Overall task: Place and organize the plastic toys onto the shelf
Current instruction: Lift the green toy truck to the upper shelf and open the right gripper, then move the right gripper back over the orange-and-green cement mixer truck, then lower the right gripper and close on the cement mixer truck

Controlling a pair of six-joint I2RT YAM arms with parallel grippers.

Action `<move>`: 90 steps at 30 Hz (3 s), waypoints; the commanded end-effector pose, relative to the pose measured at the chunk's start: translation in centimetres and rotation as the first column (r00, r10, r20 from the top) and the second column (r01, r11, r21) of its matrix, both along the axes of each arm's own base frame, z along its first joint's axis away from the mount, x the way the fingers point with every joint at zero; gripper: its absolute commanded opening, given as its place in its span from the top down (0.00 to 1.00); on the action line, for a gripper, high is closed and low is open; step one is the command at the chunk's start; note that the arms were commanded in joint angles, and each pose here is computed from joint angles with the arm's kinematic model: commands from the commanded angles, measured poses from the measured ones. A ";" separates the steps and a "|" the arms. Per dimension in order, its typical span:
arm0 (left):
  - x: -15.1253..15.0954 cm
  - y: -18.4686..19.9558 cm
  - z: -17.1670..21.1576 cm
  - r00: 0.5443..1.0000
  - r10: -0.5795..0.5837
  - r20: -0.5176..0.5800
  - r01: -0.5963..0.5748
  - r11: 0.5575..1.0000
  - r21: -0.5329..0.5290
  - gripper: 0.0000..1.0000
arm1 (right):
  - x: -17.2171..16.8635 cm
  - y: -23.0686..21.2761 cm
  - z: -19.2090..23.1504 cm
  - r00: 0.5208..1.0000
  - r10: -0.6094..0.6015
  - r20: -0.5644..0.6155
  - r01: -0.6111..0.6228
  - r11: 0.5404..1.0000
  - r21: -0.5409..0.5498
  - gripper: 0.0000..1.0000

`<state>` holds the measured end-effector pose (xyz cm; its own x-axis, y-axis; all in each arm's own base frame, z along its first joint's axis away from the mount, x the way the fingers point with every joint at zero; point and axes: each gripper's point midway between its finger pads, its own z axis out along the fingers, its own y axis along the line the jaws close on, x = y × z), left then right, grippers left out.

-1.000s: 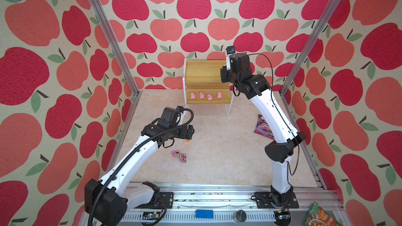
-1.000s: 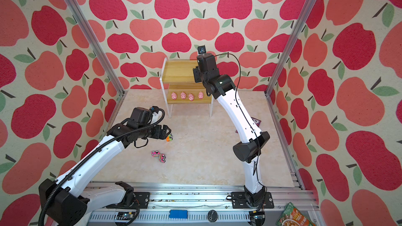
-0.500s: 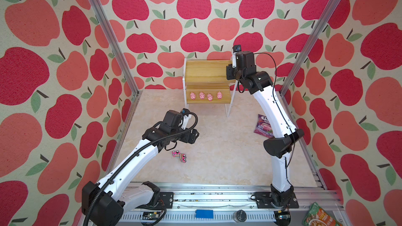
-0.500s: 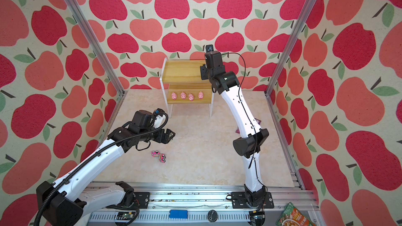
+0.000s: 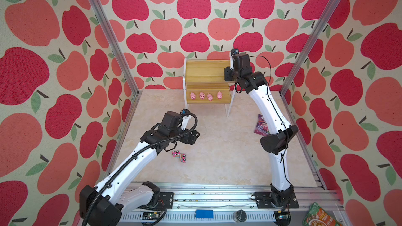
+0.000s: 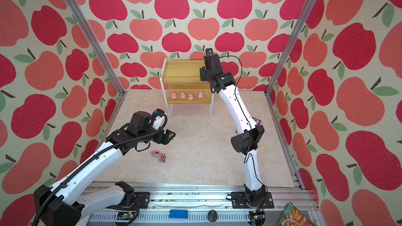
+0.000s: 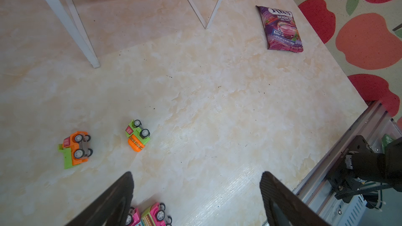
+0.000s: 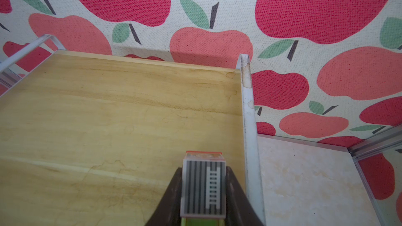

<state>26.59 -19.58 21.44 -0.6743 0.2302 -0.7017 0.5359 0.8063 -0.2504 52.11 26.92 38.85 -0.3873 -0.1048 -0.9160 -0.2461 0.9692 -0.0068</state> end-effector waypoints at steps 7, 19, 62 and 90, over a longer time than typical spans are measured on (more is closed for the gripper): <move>0.2 0.0 2.1 0.998 0.007 0.056 -0.003 0.998 -0.070 0.05 | 1.1 0.3 1.9 0.998 0.014 0.063 -0.017 0.998 0.055 0.52; 2.3 4.8 6.4 0.961 0.251 0.115 -0.249 0.968 -0.029 0.01 | -3.8 -1.3 11.9 0.954 0.106 0.282 -0.134 0.988 0.082 0.28; 2.2 14.9 -6.8 0.595 0.592 -0.544 -0.743 0.663 -0.090 0.00 | -24.4 21.4 -30.9 0.816 0.509 -0.274 -0.514 0.856 0.057 0.22; 3.6 11.5 0.1 0.833 0.496 -0.244 -0.526 0.847 -0.071 0.02 | -24.6 21.1 -31.5 0.770 0.525 -0.364 -0.483 0.851 0.206 0.69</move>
